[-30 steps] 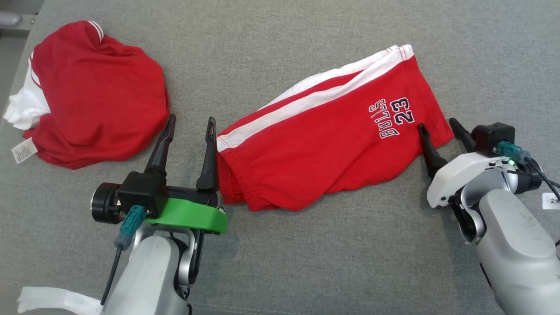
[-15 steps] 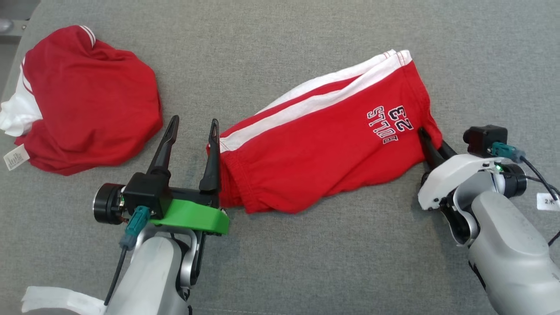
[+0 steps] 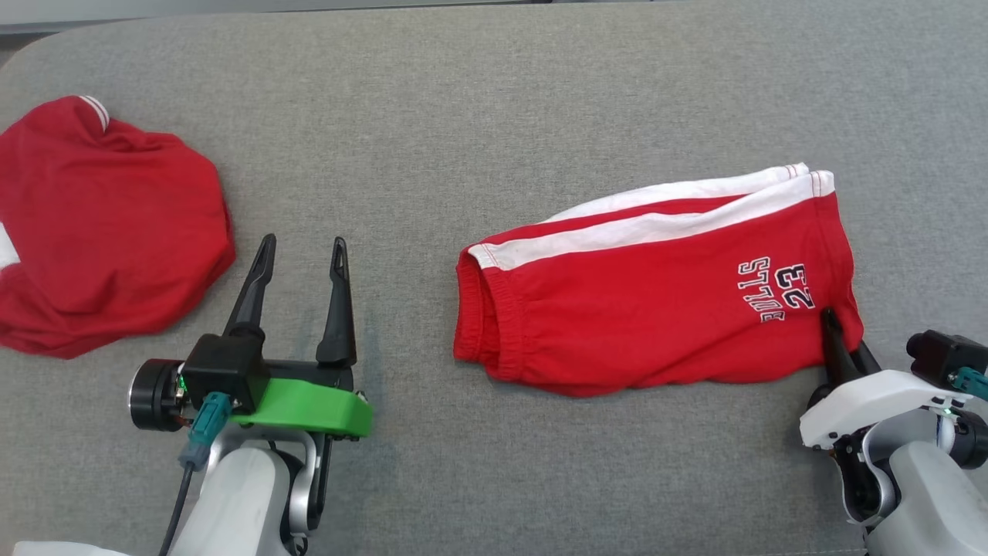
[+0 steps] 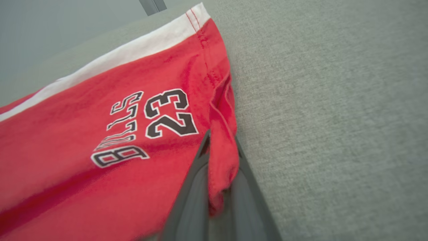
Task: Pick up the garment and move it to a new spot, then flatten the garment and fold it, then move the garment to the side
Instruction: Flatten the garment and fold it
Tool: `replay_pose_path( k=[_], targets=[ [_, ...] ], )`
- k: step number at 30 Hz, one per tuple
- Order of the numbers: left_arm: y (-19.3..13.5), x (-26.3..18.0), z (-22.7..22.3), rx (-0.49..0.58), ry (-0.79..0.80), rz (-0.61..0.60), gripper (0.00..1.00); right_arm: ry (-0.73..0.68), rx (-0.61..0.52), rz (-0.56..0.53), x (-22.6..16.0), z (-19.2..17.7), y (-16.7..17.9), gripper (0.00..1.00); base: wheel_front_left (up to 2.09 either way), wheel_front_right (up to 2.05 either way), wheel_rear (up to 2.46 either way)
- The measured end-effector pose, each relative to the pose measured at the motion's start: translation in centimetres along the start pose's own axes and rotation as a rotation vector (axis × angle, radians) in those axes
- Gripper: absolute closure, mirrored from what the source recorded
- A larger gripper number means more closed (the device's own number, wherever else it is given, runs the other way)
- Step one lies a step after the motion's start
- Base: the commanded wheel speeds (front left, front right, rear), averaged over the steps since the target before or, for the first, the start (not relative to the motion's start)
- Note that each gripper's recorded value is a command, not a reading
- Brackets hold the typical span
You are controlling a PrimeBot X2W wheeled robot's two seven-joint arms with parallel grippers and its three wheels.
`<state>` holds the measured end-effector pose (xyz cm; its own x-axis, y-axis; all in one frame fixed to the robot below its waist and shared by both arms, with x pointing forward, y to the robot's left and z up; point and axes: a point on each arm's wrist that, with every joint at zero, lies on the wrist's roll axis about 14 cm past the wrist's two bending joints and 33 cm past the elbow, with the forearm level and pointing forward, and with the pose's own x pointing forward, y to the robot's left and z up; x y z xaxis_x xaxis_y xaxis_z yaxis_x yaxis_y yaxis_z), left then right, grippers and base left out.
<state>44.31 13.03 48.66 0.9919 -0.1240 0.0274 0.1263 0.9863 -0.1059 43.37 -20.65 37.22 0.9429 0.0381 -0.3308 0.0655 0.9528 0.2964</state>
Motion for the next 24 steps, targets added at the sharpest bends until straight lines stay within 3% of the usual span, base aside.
replay_pose_path(
  k=[5, 9, 16, 17, 24],
  targets=[
    [-1.0, 0.3, 0.1, -0.01, 0.001, -0.026, 0.0, -0.015, 0.003, -0.043, -1.3, 0.4, -1.3, 1.0, 0.0, 0.0, 0.0],
    [-1.3, 0.2, 0.4, -0.011, -0.004, -0.036, 0.0, -0.059, -0.002, -0.021, -1.5, 1.9, -0.4, 1.0, 0.0, 0.0, 0.0],
    [-1.5, -0.5, 1.4, -0.012, -0.017, -0.042, 0.0, -0.187, -0.075, 0.261, -1.0, 7.4, 10.3, 1.0, 0.0, 0.0, 0.0],
    [-1.5, -0.5, 1.4, -0.012, -0.017, -0.042, 0.0, -0.187, -0.075, 0.261, -1.0, 7.4, 10.3, 1.0, 0.0, 0.0, 0.0],
    [-0.8, -1.6, 2.0, -0.009, -0.026, -0.015, 0.0, -0.163, -0.085, 0.523, -3.1, 7.1, 20.2, 1.0, 0.0, 0.0, 0.0]
  ],
)
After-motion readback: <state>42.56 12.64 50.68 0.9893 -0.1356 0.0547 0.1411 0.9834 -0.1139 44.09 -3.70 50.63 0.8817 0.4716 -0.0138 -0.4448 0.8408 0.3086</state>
